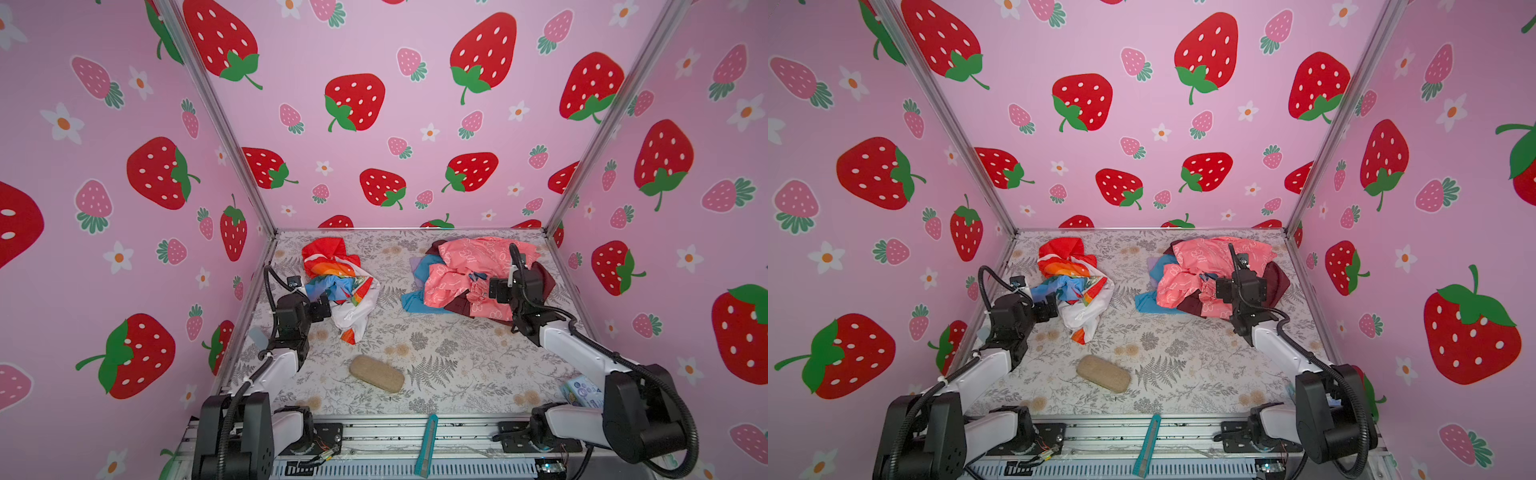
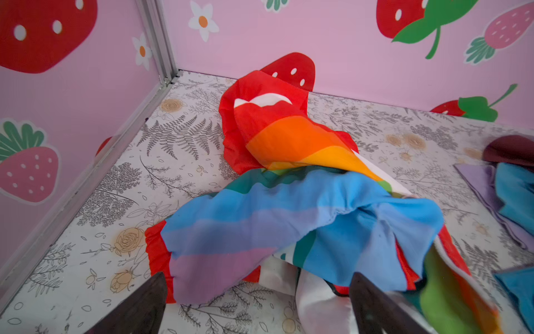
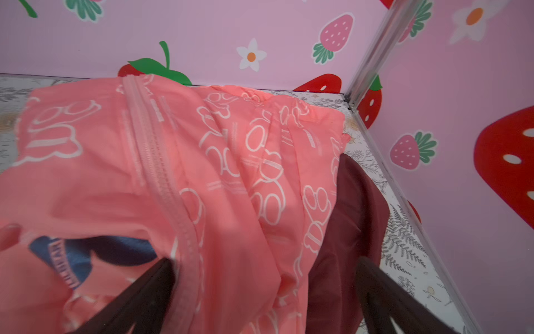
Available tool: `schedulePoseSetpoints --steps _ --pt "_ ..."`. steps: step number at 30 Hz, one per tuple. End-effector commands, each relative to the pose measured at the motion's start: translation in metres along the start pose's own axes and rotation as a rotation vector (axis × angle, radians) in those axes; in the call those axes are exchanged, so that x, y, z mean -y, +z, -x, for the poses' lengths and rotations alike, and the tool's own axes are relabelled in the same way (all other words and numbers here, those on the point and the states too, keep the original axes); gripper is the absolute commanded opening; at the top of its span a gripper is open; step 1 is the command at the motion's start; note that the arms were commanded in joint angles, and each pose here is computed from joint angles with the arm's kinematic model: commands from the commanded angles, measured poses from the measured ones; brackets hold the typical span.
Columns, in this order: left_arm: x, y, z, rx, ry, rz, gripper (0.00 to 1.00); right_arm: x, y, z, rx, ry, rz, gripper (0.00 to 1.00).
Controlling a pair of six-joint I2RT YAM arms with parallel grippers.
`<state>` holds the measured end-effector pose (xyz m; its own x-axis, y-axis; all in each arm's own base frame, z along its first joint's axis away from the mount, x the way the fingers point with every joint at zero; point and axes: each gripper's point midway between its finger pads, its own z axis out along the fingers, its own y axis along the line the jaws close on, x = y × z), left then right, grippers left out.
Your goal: Pick out a specific cloth from the pile
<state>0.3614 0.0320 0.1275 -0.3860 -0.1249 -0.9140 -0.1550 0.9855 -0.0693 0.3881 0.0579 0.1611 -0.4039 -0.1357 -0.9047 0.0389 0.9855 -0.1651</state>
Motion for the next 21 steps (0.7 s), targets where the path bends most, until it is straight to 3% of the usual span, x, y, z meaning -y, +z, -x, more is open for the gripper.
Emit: schedulePoseSetpoints --steps 1,11,14,21 --pt "-0.008 0.000 0.032 0.163 -0.016 0.055 0.99 0.022 -0.009 0.026 0.220 0.007 -0.094 1.00" --pt "0.008 0.004 0.025 0.148 0.001 -0.034 0.99 0.043 -0.003 -0.016 0.258 0.030 -0.113 1.00" --pt "0.010 0.008 0.014 0.119 0.018 -0.043 0.99 0.038 0.004 -0.027 0.223 0.014 -0.084 1.00" --pt "0.013 0.018 -0.010 0.134 0.031 -0.073 0.99 0.037 0.001 -0.033 0.296 0.018 -0.066 1.00"
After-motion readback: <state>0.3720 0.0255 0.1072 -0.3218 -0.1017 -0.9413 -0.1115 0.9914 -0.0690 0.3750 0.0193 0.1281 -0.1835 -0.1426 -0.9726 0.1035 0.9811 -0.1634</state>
